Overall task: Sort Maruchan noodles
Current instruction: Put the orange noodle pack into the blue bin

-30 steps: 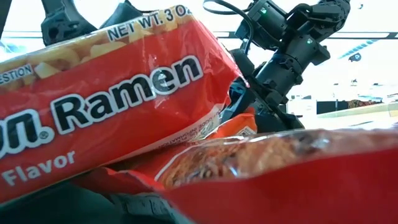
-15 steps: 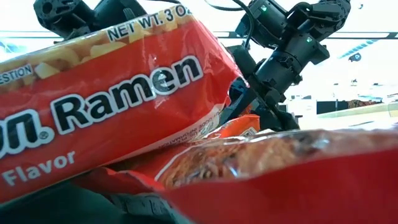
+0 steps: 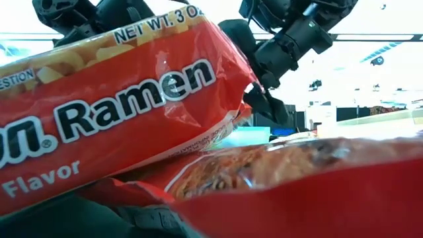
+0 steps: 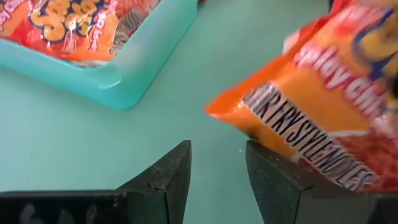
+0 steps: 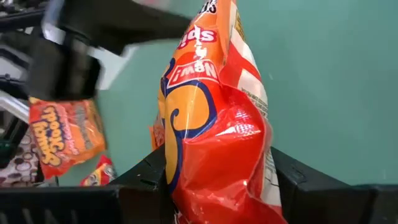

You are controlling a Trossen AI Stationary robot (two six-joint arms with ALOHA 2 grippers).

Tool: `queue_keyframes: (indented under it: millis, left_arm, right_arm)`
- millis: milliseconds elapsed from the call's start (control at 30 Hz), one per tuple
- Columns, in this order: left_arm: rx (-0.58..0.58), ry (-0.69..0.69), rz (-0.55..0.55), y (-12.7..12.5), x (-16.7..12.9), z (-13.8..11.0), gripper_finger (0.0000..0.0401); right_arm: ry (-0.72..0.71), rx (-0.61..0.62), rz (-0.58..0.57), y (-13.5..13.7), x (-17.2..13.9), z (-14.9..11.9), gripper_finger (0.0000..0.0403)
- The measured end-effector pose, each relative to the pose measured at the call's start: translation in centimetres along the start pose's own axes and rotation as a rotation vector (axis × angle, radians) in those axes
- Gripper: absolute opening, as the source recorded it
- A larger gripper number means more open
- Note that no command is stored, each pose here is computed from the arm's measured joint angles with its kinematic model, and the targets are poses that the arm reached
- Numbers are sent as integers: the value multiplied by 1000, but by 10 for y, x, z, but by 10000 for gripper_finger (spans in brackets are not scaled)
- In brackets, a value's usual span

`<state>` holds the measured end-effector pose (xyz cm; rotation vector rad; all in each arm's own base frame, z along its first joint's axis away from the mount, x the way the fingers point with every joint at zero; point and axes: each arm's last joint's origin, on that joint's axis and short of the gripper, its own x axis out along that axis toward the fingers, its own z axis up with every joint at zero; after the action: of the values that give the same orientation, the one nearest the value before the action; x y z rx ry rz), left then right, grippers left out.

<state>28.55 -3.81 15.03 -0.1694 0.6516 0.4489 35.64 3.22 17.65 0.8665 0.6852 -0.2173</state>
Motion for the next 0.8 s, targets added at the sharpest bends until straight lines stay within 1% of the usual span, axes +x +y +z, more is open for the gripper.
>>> queue_keyframes:
  millis: [67,133,300,367,467,633,800]
  left_arm:
    - [2,6,-3,-1,-1,-1,137]
    - [9,12,-8,-3,-3,-3,137]
    - [19,-7,-38,-8,-12,0,137]
    - [19,-20,-49,-9,-17,2,137]
    - [24,-22,-51,-9,-21,3,137]
    - [40,-21,-10,-8,-21,-1,137]
    - [37,-18,-5,-7,-21,-2,137]
  right_arm:
    - [1,-29,-9,4,-1,5,150]
    - [5,-61,-47,6,-3,10,150]
    - [2,-161,-243,8,-14,31,150]
    - [-6,-202,-298,11,-20,42,150]
    - [-15,-254,-316,20,-28,58,150]
    - [-35,-347,-342,37,-46,83,150]
    - [-124,-462,-501,45,-66,107,150]
